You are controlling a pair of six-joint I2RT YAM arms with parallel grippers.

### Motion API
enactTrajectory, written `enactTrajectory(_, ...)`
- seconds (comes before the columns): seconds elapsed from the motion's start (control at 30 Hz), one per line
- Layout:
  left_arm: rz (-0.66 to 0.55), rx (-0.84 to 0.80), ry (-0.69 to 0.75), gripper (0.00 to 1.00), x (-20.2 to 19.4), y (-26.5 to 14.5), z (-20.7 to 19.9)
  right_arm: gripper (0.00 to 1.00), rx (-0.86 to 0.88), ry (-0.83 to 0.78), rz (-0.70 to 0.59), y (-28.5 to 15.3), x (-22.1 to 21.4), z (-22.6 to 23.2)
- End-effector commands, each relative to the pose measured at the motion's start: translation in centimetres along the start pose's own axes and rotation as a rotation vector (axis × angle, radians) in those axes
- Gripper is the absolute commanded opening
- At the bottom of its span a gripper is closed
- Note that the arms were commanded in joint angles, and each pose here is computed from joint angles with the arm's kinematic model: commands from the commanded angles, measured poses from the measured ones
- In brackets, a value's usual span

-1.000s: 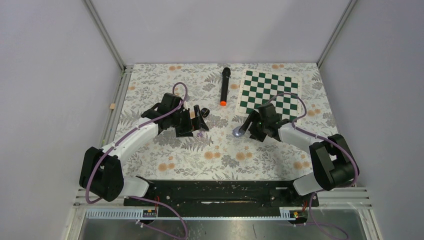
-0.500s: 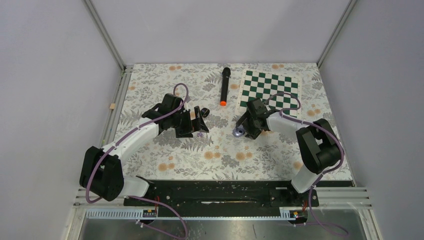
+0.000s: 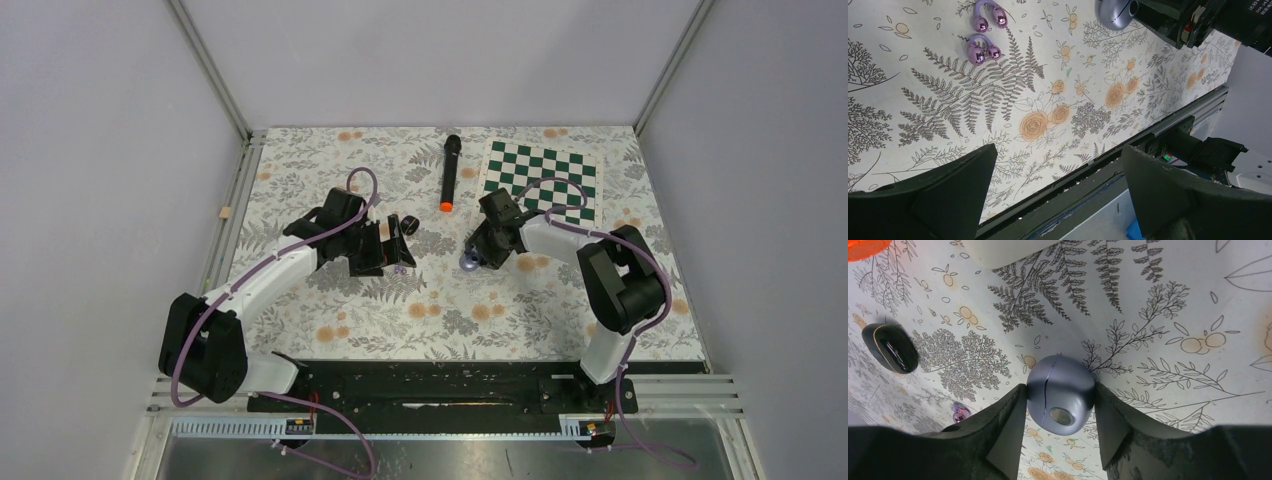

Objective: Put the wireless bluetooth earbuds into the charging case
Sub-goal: Pick up the charging case from the center of the board, then pass from the right arm to the left

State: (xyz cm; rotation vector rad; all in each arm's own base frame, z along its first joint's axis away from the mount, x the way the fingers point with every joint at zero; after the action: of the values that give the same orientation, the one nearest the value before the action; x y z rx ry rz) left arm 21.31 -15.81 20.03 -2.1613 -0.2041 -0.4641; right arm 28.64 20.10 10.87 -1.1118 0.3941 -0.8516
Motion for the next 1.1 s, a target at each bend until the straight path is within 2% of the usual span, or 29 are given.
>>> enactTrajectory(0.0, -0.047, -0.007, 0.025, 0.99, 0.6, -0.8, -0.7, 0.41, 0.005, -0.059, 0.022, 0.3, -0.3, 0.4)
enactTrajectory(0.1, -0.048, -0.056, -0.004, 0.99, 0.8, 0.0, -0.8, 0.33, 0.094, -0.117, 0.093, -0.1, -0.7, 1.0)
enactTrajectory(0.23, -0.131, -0.180, -0.037, 0.99, 0.9, 1.8, -0.7, 0.28, 0.321, -0.131, 0.233, -2.0, -1.8, 2.3)
enactTrajectory(0.4, -0.174, -0.331, 0.008, 0.98, 1.8, 3.1, -1.4, 0.26, 0.397, -0.193, 0.286, -4.7, -2.8, 2.9)
enactTrajectory(0.47, -0.182, -0.381, 0.031, 0.92, 2.0, 3.1, -1.7, 0.26, 0.432, -0.204, 0.314, -5.7, -3.1, 3.3)
enactTrajectory(0.57, -0.196, -0.406, 0.037, 0.76, 2.2, 3.0, -2.0, 0.26, 0.490, -0.205, 0.363, -7.1, -3.5, 3.9)
enactTrajectory(0.87, -0.223, -0.436, 0.074, 0.66, 2.0, 2.2, -2.3, 0.25, 0.631, -0.173, 0.431, -10.1, -3.7, 5.4)
enactTrajectory(0.93, -0.227, -0.437, 0.069, 0.58, 1.9, 2.2, -2.3, 0.25, 0.642, -0.173, 0.444, -10.4, -3.7, 5.6)
enactTrajectory(1.07, -0.270, -0.454, 0.065, 0.54, 1.7, 1.6, -2.6, 0.25, 0.636, -0.187, 0.419, -10.9, -3.6, 5.5)
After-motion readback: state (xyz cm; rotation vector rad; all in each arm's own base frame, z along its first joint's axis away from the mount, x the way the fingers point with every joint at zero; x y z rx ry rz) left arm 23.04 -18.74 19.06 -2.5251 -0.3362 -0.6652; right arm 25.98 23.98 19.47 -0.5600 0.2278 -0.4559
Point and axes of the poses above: each gripper's point midway between its finger pads, its own y axis out along the fingers, its own z axis along the line the jaws close on, x = y × z, the point moved 10 cm from there along -y, back along the fingers, and after that the axes turned 11 degrees about y, right-handed, at the moved point
